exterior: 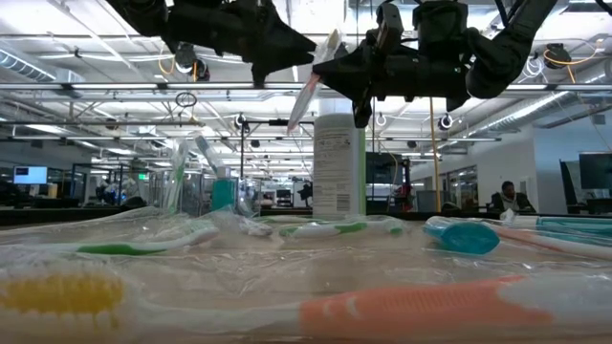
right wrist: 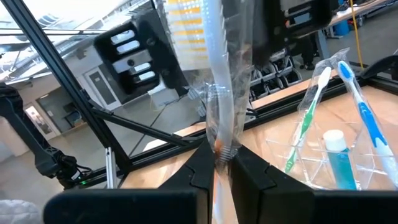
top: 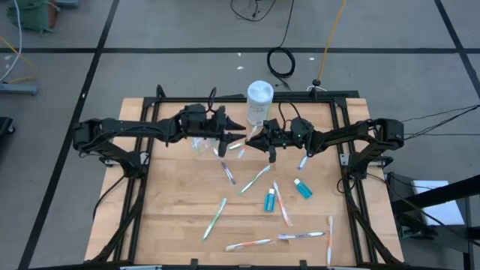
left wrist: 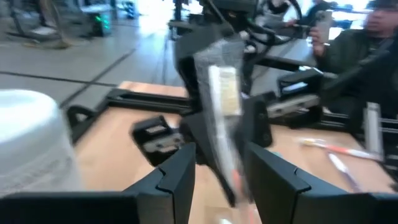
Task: Pick & Place toothbrushing station
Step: Put the orange toothbrush into the left of the transparent organizer
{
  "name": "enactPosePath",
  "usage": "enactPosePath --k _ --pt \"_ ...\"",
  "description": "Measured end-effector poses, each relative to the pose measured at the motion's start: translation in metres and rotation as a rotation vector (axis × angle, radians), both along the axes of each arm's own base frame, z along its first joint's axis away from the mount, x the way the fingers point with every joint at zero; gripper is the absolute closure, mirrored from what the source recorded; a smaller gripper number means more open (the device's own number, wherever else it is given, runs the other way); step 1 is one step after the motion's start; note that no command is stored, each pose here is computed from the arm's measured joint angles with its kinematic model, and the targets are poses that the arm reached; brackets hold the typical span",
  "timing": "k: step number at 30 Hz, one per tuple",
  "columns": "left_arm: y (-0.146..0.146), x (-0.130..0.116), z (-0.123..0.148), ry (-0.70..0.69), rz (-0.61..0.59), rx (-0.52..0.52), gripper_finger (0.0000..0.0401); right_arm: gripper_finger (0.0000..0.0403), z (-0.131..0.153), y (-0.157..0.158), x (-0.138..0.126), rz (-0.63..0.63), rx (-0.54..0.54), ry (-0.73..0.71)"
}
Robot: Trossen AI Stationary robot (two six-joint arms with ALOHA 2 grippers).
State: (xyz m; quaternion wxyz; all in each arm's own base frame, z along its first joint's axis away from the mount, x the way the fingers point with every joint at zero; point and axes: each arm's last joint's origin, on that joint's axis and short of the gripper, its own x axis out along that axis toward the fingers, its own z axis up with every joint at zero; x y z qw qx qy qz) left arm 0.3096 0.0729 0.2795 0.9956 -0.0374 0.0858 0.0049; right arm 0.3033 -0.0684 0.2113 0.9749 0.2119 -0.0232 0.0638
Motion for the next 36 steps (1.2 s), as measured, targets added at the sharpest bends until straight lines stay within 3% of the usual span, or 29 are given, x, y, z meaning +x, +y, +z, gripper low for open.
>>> enactPosePath --k 5,12,17,25,29,36 --pt "0.002 0.002 -0.005 0.02 -0.008 -0.012 0.0236 0.038 0.0 0.0 0.0 -0.001 -0.003 0.0" --pt "0.0 0.004 -0.002 -0.035 -0.101 -0.013 0.0164 0.038 0.0 0.0 0.0 -0.001 -0.004 0.0" --pt "0.003 0.008 -0.003 -0.057 -0.045 -0.05 0.0138 0.038 0.0 0.0 0.0 -0.001 -0.004 0.0" --pt "0.004 0.023 -0.021 -0.061 -0.052 -0.104 0.0153 0.038 0.0 0.0 0.0 -0.001 -0.004 -0.001" --pt "0.008 0.023 -0.017 -0.08 -0.041 -0.096 0.0167 0.038 0.0 0.0 0.0 -0.001 -0.004 -0.001" --pt "0.007 0.024 -0.016 -0.069 -0.046 -0.094 0.0242 0.038 0.0 0.0 0.0 -0.001 -0.004 0.0"
